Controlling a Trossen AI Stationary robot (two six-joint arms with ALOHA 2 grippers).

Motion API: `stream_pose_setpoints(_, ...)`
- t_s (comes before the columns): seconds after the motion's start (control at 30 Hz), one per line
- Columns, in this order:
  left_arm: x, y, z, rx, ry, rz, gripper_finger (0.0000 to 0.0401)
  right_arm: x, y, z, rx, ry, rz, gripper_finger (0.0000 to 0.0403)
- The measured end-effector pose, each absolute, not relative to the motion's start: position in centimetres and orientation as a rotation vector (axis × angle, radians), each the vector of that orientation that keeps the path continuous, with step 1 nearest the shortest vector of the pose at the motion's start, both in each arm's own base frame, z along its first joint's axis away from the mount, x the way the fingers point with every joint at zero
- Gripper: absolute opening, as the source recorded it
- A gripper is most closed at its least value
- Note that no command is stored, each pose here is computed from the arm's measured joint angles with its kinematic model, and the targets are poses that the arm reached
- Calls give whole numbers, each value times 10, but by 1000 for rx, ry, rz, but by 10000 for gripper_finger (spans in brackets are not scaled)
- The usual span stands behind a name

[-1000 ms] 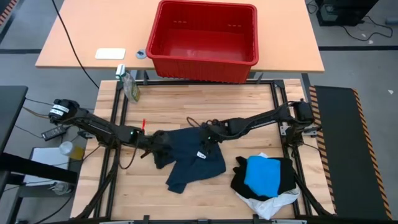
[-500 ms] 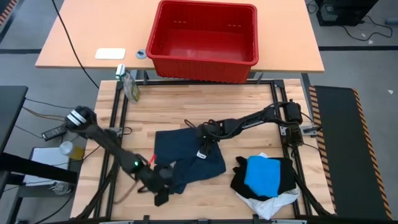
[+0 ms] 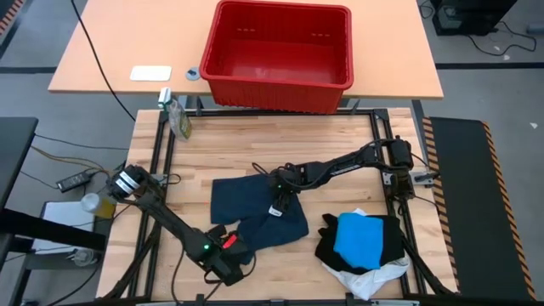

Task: Fold laundry
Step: Fold the dark blue shorts

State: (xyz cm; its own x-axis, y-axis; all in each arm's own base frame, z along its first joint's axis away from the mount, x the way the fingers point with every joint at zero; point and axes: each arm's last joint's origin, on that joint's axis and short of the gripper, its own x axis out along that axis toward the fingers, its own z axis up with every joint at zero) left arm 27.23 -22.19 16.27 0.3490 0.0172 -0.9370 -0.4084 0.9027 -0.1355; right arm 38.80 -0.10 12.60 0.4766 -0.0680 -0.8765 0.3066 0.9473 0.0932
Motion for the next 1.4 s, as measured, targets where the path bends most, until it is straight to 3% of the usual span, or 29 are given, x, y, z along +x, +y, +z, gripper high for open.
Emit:
stream_pose_setpoints(0.57,253,-242,177,-281,1047,408,170,388,-1,126,258,1047,-222,235)
stream_pose_setpoints(1.03,265,-241,147,-337,1077,507,165,389,0,126,263,1040,-214,235)
stream_pose_setpoints(1.17,268,-235,145,-367,1084,552,131,389,0,126,263,1040,-213,235)
stream_pose_setpoints(1.33,273,-231,147,-378,1133,513,19,389,0,126,263,1040,-213,235)
stream_pose_setpoints(1.4,274,-230,154,-394,1133,498,13,389,0,126,264,1040,-213,235)
